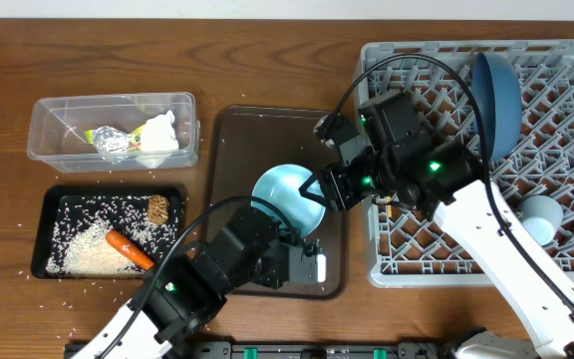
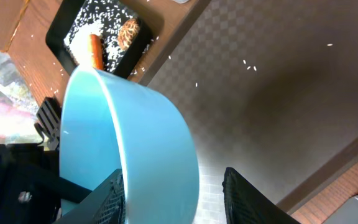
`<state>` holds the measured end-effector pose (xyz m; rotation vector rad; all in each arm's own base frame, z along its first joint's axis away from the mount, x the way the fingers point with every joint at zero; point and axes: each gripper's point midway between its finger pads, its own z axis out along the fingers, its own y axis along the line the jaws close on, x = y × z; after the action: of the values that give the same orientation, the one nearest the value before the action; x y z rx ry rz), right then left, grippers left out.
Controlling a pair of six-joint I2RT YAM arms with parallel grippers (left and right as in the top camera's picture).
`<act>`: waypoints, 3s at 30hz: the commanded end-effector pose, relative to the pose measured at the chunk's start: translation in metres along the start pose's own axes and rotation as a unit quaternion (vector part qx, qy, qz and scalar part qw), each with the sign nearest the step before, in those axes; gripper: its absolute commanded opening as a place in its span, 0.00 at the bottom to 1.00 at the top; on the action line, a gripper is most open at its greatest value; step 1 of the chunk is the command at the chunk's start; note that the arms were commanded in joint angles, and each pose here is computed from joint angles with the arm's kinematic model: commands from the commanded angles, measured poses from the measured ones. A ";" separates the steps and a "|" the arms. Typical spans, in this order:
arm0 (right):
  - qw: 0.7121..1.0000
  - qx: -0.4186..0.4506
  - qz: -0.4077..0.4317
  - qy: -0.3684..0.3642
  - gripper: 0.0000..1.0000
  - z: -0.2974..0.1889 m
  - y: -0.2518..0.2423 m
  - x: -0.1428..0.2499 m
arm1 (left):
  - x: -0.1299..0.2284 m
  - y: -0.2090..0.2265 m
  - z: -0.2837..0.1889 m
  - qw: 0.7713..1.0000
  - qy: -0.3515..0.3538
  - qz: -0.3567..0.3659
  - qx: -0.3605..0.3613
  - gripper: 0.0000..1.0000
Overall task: Sort waste into correct bins and load items into the dishwasher rack
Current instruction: 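Bring bowl toward right gripper and hand it over, then carry the light-blue bowl with right gripper rightward over the rack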
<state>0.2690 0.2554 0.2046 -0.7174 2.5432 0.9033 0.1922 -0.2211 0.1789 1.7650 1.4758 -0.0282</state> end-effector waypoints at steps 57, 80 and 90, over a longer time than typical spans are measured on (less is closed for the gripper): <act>0.938 0.300 0.127 -0.120 0.01 -0.096 -0.106 -0.050 | -0.039 0.056 -0.042 0.987 -0.086 -0.046 -0.127 0.35; 0.533 0.784 0.213 -0.237 0.01 -0.363 -0.174 -0.004 | 0.023 0.079 -0.058 0.916 0.010 -0.325 -0.236 0.98; 0.489 0.797 0.262 -0.239 0.01 -0.425 -0.233 0.012 | 0.024 0.077 -0.058 0.916 0.013 -0.324 -0.234 0.98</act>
<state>0.3215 -0.1656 0.4033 0.8889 1.7137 -1.0670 0.2348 -0.1699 0.2373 0.8966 1.8557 0.0067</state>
